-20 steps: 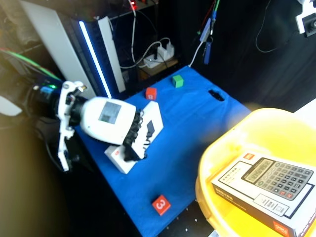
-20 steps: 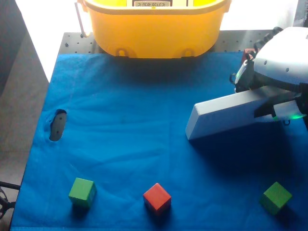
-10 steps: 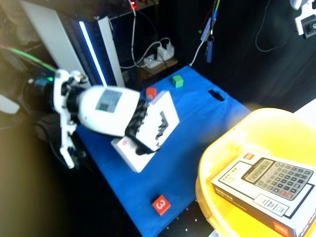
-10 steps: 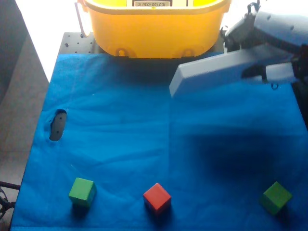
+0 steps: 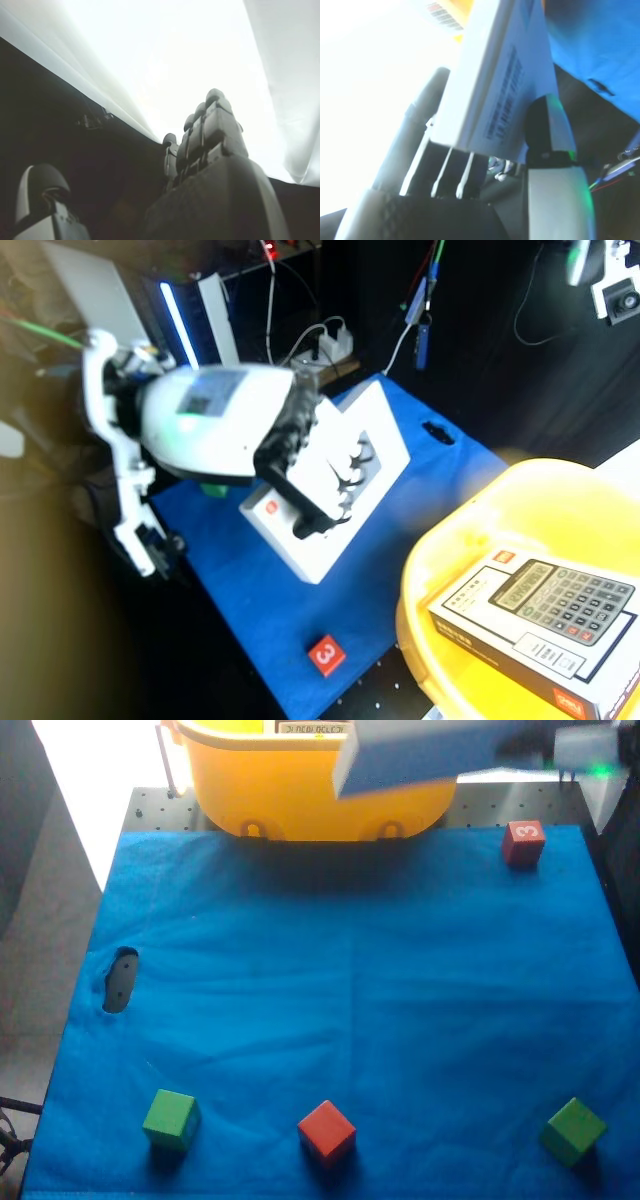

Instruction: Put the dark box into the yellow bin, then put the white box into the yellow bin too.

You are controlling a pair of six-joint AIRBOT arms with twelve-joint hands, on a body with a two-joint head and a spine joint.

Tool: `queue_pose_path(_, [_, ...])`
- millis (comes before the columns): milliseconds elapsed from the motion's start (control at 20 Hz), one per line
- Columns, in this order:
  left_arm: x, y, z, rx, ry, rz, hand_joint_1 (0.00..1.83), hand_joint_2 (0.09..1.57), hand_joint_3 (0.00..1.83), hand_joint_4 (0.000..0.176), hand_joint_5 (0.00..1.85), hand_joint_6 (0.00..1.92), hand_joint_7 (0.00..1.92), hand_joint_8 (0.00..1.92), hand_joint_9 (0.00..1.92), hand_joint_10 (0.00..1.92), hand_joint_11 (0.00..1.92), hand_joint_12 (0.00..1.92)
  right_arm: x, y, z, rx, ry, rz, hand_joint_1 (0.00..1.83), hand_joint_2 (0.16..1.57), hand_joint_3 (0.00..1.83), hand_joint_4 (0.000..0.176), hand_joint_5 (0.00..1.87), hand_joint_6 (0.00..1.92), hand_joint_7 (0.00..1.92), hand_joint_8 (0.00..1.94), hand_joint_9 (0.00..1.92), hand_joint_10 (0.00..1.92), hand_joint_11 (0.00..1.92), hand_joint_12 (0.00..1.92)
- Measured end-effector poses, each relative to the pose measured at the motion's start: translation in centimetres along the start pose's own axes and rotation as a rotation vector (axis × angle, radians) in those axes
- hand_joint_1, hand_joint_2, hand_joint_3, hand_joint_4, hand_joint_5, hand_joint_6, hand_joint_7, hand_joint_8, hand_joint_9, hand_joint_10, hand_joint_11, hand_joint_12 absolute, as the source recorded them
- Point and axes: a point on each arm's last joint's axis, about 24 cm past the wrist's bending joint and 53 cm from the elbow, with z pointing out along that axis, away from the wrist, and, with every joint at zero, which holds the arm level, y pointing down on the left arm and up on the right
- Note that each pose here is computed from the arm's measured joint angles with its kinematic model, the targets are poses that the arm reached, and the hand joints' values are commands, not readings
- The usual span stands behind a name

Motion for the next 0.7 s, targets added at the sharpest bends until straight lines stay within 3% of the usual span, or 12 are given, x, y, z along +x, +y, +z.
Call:
queue_pose_path(100, [0.6, -0.1, 0.2, 0.002, 0.010, 0.000, 0.76, 0.77, 0.00, 0.176, 0.07, 0.01, 0.03, 0.00, 0.01, 0.00, 0.01, 0.01, -1.5, 0.7, 0.3, -0.023, -0.047, -0.011, 1.27, 1.07, 0.00, 0.000, 0.99, 0.81, 1.18, 0.82, 1.15, 0.69, 0.93, 1.26])
queue_pose_path(250, [0.8, -0.3, 0.4, 0.012, 0.008, -0.006, 0.79, 0.75, 0.00, 0.176, 0.01, 0.00, 0.00, 0.00, 0.00, 0.00, 0.00, 0.00, -1.4, 0.9, 0.9, -0.025, -0.041, -0.033, 1.29, 1.05, 0.00, 0.000, 1.03, 0.75, 1.24, 0.71, 1.29, 0.46, 1.04, 1.15])
queue_pose_path(400, [0.8, -0.5, 0.3, 0.023, 0.008, -0.004, 0.80, 0.75, 0.00, 0.176, 0.00, 0.00, 0.00, 0.00, 0.00, 0.00, 0.00, 0.00, -2.9, 1.1, 1.4, -0.035, -0.077, -0.045, 1.26, 1.07, 0.00, 0.000, 0.98, 0.84, 1.17, 0.81, 1.25, 0.45, 0.96, 1.23])
queue_pose_path(450, [0.8, -0.6, 0.3, 0.025, 0.006, -0.005, 0.82, 0.75, 0.00, 0.176, 0.00, 0.00, 0.00, 0.00, 0.00, 0.00, 0.00, 0.00, -3.5, 1.0, 1.6, -0.036, -0.093, -0.046, 1.26, 1.07, 0.00, 0.000, 1.01, 0.79, 1.16, 0.85, 1.24, 0.47, 0.95, 1.27])
queue_pose_path(500, [0.9, -0.7, 0.4, 0.029, 0.006, -0.010, 0.81, 0.73, 0.00, 0.176, 0.00, 0.00, 0.00, 0.00, 0.00, 0.00, 0.00, 0.00, -3.9, 1.1, 1.7, -0.037, -0.102, -0.047, 1.27, 1.07, 0.00, 0.000, 1.03, 0.74, 1.14, 0.91, 1.19, 0.58, 0.92, 1.33])
queue_pose_path(550, [1.1, -0.7, 0.5, 0.030, 0.008, -0.012, 0.80, 0.73, 0.00, 0.175, 0.00, 0.00, 0.00, 0.00, 0.00, 0.00, 0.00, 0.00, -4.1, 1.2, 1.8, -0.040, -0.108, -0.047, 1.27, 1.08, 0.00, 0.000, 1.07, 0.62, 1.07, 1.08, 1.07, 0.87, 0.86, 1.49])
queue_pose_path(600, [1.4, -0.8, 0.7, 0.035, 0.012, -0.016, 0.80, 0.73, 0.00, 0.163, 0.00, 0.00, 0.00, 0.00, 0.00, 0.00, 0.00, 0.00, -4.4, 1.3, 1.9, -0.043, -0.115, -0.051, 1.28, 1.08, 0.00, 0.000, 1.07, 0.61, 1.07, 1.08, 1.03, 0.96, 0.85, 1.51])
queue_pose_path(650, [1.8, -1.0, 0.8, 0.039, 0.016, -0.021, 0.80, 0.73, 0.00, 0.156, 0.00, 0.00, 0.00, 0.00, 0.00, 0.00, 0.00, 0.00, -4.6, 1.5, 2.1, -0.049, -0.118, -0.060, 1.27, 1.08, 0.00, 0.000, 1.05, 0.68, 1.10, 1.01, 1.05, 0.91, 0.90, 1.43])
queue_pose_path(700, [2.9, -1.3, 1.0, 0.057, 0.034, -0.019, 0.76, 0.73, 0.00, 0.158, 0.00, 0.00, 0.02, 0.01, 0.00, 0.00, 0.00, 0.00, -5.4, 1.9, 2.6, -0.060, -0.142, -0.067, 1.28, 1.06, 0.00, 0.000, 1.03, 0.71, 1.18, 0.86, 1.20, 0.63, 1.00, 1.25])
